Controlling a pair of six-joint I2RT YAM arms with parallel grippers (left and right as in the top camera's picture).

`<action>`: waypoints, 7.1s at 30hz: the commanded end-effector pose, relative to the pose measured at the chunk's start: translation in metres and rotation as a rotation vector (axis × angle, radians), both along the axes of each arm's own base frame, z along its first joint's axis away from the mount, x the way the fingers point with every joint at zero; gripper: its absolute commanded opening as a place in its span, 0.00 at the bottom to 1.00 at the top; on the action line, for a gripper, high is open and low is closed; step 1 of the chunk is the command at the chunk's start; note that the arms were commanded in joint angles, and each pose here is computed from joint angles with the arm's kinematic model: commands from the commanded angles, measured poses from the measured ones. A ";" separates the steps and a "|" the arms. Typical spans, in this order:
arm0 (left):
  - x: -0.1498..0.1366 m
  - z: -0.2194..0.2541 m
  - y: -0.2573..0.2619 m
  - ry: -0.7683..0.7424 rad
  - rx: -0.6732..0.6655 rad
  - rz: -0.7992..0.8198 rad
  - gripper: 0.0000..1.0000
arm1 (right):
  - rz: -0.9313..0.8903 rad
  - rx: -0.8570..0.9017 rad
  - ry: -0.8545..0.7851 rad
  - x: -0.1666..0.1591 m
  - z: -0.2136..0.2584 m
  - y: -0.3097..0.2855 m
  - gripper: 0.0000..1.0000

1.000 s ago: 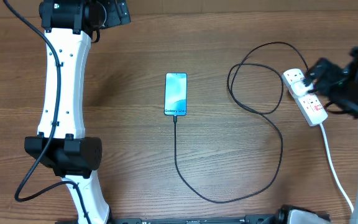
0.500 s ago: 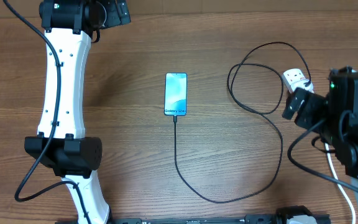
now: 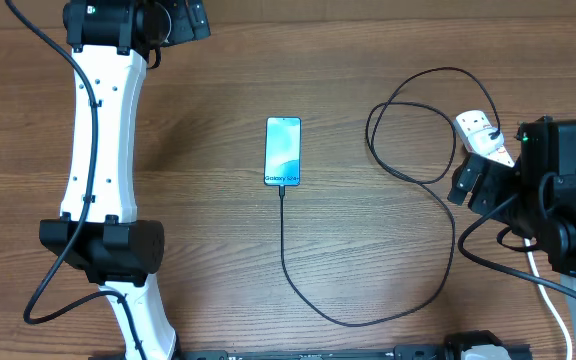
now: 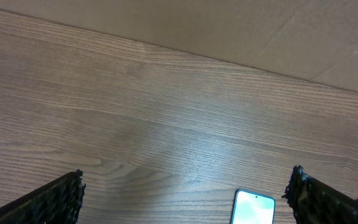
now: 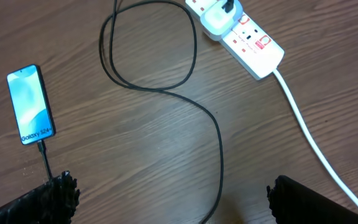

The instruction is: Plug charger to phone and switch on socket

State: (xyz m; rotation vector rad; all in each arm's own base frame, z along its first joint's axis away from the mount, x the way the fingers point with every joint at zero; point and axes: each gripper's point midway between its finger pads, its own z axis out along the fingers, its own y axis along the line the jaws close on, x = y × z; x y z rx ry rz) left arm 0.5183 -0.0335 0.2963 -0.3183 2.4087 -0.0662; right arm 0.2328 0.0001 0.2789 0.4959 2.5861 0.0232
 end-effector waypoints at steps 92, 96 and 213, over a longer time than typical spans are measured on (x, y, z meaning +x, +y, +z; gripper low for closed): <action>0.001 -0.005 -0.002 0.010 -0.001 0.009 1.00 | 0.309 -0.239 -1.027 0.013 -0.109 0.015 1.00; 0.001 -0.005 -0.002 0.010 -0.001 0.009 1.00 | 0.321 -0.268 -1.024 0.013 -0.109 0.014 1.00; -0.193 -0.061 0.029 -0.320 0.076 -0.170 1.00 | 0.318 -0.265 -1.027 0.013 -0.109 0.014 1.00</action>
